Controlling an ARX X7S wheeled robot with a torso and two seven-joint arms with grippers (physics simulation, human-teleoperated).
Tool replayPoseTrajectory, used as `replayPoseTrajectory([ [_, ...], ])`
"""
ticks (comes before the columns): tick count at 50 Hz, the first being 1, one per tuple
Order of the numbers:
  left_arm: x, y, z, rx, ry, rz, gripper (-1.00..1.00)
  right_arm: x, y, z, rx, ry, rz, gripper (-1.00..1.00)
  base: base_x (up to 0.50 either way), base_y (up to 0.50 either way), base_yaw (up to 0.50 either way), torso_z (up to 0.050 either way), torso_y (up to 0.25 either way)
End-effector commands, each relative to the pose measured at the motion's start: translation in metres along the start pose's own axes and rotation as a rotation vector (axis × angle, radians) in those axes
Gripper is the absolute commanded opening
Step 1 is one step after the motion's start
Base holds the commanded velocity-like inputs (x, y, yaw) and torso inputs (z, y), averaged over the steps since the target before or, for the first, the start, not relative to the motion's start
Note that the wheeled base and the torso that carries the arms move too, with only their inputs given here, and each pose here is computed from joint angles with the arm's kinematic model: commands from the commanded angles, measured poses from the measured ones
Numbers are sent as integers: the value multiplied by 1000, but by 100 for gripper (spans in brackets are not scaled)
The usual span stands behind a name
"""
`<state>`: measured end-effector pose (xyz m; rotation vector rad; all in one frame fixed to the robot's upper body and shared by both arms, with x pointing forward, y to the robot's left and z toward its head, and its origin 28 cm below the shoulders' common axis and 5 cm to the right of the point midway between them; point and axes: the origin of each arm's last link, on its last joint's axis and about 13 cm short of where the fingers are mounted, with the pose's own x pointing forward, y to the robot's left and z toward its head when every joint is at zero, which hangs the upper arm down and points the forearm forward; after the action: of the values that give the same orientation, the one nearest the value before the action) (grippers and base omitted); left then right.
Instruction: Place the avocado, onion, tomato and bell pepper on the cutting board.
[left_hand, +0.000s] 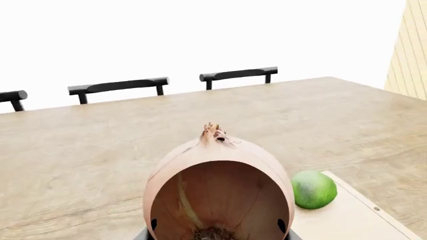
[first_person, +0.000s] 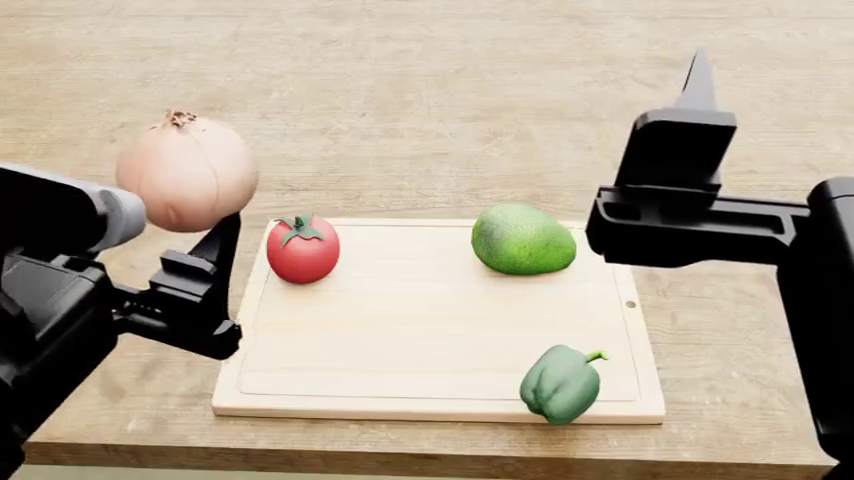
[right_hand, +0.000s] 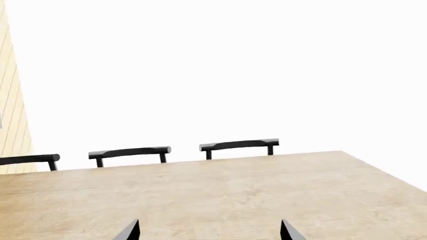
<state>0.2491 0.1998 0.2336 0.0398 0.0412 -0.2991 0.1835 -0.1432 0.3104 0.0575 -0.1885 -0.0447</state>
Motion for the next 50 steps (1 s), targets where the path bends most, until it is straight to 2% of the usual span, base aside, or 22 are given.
replayPoseTrajectory([
  [1,41,1,-10,-28,52,-34,-100,-2,-1,-1,1,-1,-5,100,0,0,0,0,0],
  [17,85,-12,-37,-40,150,-102,-100,-2,-1,-2,-3,4,-1,100,0,0,0,0,1],
  [26,107,-10,-52,-52,207,-96,-100,-1,-1,-2,-6,5,1,100,0,0,0,0,0],
  [50,105,-22,-98,-82,324,-122,-100,-4,-1,-6,-2,23,1,100,0,0,0,0,0],
])
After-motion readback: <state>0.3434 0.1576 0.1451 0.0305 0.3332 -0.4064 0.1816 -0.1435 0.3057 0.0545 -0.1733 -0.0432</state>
